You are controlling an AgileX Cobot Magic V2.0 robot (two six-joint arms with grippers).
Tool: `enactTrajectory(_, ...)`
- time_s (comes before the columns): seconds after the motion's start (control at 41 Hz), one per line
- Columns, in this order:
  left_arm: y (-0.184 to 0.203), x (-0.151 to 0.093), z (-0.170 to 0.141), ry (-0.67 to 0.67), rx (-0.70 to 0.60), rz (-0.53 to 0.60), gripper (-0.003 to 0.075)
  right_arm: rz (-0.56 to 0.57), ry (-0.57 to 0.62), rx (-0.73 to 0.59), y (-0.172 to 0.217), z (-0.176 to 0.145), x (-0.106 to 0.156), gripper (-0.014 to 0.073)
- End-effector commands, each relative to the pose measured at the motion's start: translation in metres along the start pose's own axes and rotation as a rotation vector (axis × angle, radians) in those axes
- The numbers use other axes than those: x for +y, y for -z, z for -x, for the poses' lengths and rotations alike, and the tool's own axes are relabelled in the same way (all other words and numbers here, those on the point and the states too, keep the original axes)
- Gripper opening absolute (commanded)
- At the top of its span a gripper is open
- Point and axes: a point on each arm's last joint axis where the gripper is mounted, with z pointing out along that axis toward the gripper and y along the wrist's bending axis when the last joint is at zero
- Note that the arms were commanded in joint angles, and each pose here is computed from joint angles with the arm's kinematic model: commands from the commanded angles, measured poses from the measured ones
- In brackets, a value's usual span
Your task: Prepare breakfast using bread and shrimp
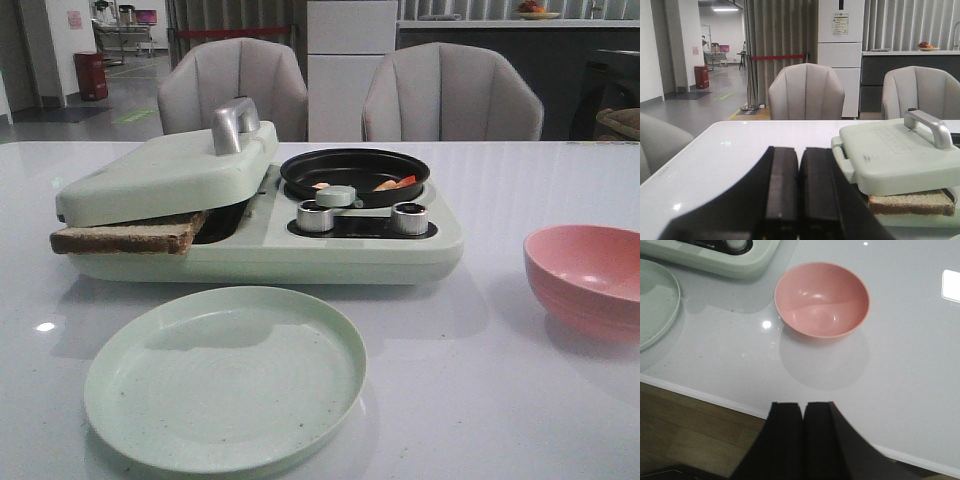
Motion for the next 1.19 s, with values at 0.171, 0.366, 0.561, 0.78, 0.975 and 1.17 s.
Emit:
enactTrajectory(0.171,0.002,-0.001,-0.001,0.021,-0.077,-0.02,0.0101,-0.005,0.002,-0.087,0.004,0.013,-0.001,0.0035)
enactTrajectory(0.366,0.001,-0.001,-0.001,0.021,-0.076,-0.02,0.0101,-0.005,0.002,-0.087,0.004,0.013,-0.001,0.0035)
enactTrajectory(0.561,0.001,-0.001,-0.001,0.021,-0.076,-0.02,0.0101,-0.005,0.002,-0.087,0.004,0.013,-0.001,0.0035)
enactTrajectory(0.78,0.001,-0.001,-0.001,0.021,-0.076,-0.02,0.0101,-0.005,0.002,-0.087,0.004,0.013,-0.001,0.0035)
enactTrajectory(0.975,0.001,-0.001,-0.001,0.021,-0.076,-0.02,0.0102,-0.059,-0.011,-0.232,0.001,0.004,-0.004,0.0035)
enactTrajectory(1.17,0.001,-0.001,-0.001,0.021,-0.076,-0.02,0.0102,-0.135,-0.041,-0.503,-0.024,-0.027,-0.007,0.0035)
